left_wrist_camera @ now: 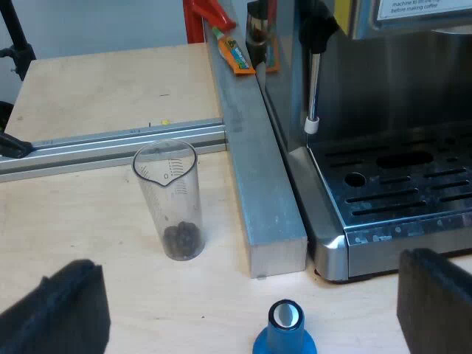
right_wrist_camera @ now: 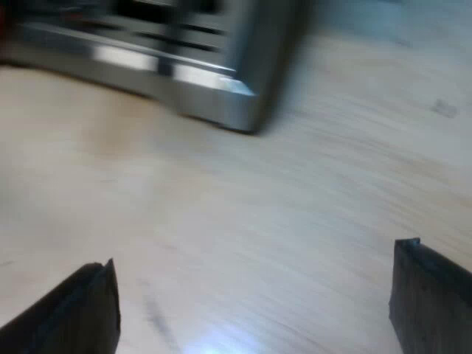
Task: Pour the beans into the coffee machine
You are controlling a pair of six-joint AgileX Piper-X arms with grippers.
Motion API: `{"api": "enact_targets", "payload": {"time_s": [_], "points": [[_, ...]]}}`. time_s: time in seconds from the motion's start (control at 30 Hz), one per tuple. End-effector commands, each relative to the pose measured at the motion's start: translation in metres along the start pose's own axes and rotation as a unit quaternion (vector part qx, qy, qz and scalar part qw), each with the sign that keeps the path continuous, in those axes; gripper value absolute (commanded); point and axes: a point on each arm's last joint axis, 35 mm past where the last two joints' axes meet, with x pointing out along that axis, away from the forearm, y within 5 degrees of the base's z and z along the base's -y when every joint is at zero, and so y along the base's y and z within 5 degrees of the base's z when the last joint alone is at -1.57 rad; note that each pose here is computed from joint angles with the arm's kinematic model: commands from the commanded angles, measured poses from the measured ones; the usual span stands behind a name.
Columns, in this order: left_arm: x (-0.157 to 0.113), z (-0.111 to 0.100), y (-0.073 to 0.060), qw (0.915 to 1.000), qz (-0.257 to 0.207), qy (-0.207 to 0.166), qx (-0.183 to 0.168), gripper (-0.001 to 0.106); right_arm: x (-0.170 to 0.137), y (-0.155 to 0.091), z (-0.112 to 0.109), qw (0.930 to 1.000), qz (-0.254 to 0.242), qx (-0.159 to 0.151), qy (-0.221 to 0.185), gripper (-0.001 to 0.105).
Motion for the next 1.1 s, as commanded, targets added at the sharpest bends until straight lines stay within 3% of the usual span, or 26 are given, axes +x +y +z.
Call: {"api": "enact_targets", "payload": {"time_s": [0.03, 0.17, 0.43, 0.53, 0.83, 1.1], "points": [[-0.001, 0.003, -0.001, 1.0000, -0.003, -0.002, -0.004, 0.081, 0.002, 0.005, 0.016, 0.9968, 0.060, -0.035, -0.038, 0.075], [-0.001, 0.003, -0.001, 1.0000, -0.003, -0.002, -0.004, 0.081, 0.009, 0.010, 0.026, 0.9916, 0.095, -0.063, -0.061, 0.075], [-0.001, 0.003, -0.001, 1.0000, -0.003, -0.002, -0.004, 0.081, 0.024, 0.032, 0.057, 0.9695, 0.148, -0.134, -0.142, 0.078], [-0.001, 0.003, -0.001, 1.0000, -0.003, -0.002, -0.004, 0.081, 0.029, 0.041, 0.065, 0.9650, 0.150, -0.150, -0.154, 0.082], [-0.001, 0.003, -0.001, 1.0000, -0.003, -0.002, -0.004, 0.081, 0.052, 0.065, 0.083, 0.9634, 0.101, -0.178, -0.174, 0.083], [-0.001, 0.003, -0.001, 1.0000, -0.003, -0.002, -0.004, 0.081, 0.060, 0.073, 0.096, 0.9627, 0.096, -0.141, -0.210, 0.082]]}}
